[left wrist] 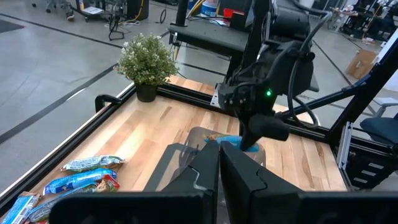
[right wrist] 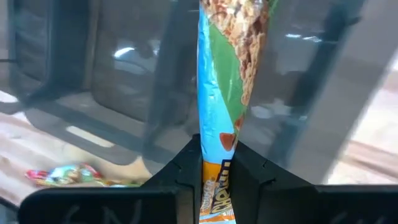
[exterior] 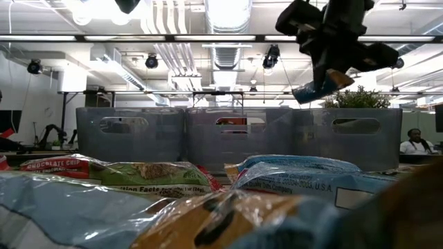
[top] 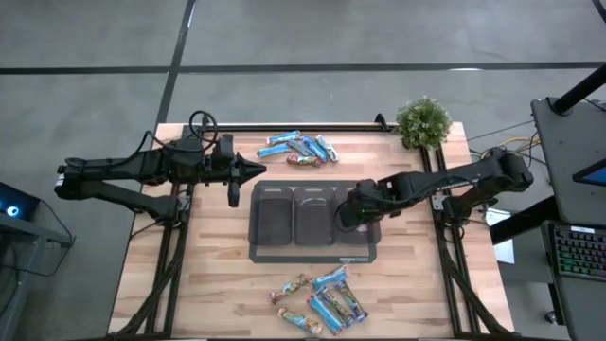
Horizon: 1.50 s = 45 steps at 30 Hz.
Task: Pick and place Granola Bars by type
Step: Put the yellow granola bar into the right black bin
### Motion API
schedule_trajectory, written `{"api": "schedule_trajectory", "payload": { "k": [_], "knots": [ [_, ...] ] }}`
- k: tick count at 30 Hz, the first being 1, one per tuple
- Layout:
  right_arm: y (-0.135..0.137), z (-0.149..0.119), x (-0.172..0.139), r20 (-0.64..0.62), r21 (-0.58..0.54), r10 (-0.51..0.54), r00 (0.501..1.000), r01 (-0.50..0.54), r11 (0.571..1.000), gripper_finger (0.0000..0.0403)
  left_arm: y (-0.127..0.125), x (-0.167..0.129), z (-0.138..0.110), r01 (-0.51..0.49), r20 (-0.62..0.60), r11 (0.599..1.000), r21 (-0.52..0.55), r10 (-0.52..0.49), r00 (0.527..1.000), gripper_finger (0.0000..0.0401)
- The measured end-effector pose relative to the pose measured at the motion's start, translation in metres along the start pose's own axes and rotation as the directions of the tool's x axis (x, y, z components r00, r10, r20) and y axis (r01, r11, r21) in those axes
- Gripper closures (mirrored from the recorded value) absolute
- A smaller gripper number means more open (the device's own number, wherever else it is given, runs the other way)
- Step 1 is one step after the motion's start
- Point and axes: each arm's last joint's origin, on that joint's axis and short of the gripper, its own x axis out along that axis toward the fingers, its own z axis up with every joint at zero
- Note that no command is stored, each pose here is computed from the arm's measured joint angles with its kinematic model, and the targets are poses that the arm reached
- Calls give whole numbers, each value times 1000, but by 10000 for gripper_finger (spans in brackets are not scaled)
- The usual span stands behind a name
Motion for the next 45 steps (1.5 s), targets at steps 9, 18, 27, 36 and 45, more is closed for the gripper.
{"api": "schedule_trajectory", "payload": {
  "k": [9,18,27,36,45],
  "knots": [
    [-8,-13,23,-17,75,46,999,-44,996,355,0,0,0,0,0,1000,-4,0,1000,401],
    [-17,-13,31,-8,93,5,1000,-4,996,355,0,0,0,0,0,1000,-7,0,1000,401],
    [-27,-15,42,-9,112,-24,1000,25,993,355,0,0,0,0,-1,1000,-28,0,1000,401],
    [-27,-15,42,-7,112,-27,1000,27,993,355,0,0,0,0,-1,999,-33,0,1000,401],
    [-29,-15,46,-10,137,-52,999,53,989,355,0,0,0,0,-1,999,-33,0,1000,401]
  ]
}}
